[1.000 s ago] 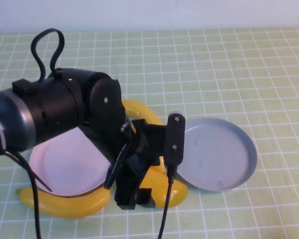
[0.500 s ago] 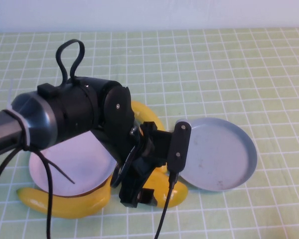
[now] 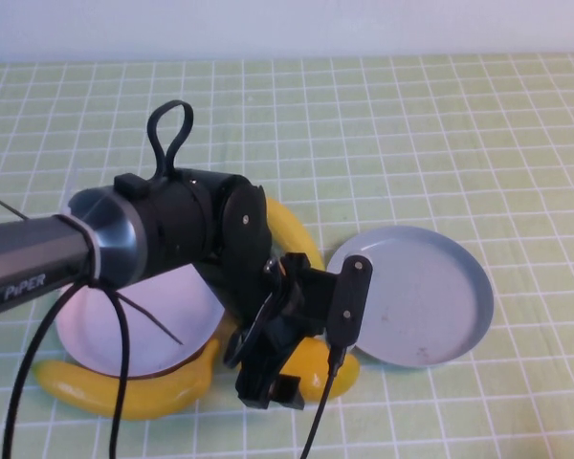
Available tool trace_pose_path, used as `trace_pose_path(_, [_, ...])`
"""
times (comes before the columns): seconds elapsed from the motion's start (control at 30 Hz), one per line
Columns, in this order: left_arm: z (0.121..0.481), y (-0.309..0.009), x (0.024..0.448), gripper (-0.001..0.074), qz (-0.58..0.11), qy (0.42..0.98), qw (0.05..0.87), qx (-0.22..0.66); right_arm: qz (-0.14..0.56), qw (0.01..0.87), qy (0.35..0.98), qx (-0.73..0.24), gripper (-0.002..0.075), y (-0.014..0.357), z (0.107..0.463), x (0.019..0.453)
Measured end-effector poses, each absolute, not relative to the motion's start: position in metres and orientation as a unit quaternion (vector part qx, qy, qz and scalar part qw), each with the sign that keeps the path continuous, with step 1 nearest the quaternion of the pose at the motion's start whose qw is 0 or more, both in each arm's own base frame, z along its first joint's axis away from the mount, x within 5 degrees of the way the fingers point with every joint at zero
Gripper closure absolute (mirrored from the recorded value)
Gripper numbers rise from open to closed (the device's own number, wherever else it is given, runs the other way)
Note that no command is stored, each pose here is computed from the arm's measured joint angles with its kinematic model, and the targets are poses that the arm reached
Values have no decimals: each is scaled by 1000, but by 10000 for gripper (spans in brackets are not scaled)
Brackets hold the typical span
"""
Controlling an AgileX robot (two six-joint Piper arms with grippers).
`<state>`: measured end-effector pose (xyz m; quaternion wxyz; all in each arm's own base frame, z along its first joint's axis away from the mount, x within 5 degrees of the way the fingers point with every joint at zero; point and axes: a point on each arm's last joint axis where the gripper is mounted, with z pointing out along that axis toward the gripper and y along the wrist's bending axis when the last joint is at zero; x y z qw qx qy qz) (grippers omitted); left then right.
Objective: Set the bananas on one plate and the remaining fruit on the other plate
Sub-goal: Put one type of fruit in the left plate
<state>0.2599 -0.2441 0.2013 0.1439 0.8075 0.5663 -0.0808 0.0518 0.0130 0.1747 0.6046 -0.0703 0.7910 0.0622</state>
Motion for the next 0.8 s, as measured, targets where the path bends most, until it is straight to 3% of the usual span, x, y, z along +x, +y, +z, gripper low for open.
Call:
trace_pose_path(0.27, [186,-247,263,83,-84,567,128,809,62,605,791,-70,743,13,175,52])
trace_pose_path(0.43, [184,-247,263,211,-86,569,125,808,62,605,791,-70,743,13,175,52])
trace_pose_path(0.57, [184,-247,262,208,-91,573,121,806,62,605,791,-70,743,13,175,52])
trace_pose_path(0.67, [188,-247,261,208,-98,590,112,793,62,605,791,-70,743,13,175,52])
trace_pose_path(0.8, [216,-246,261,208,-101,662,131,731,62,605,791,-70,743,13,175,52])
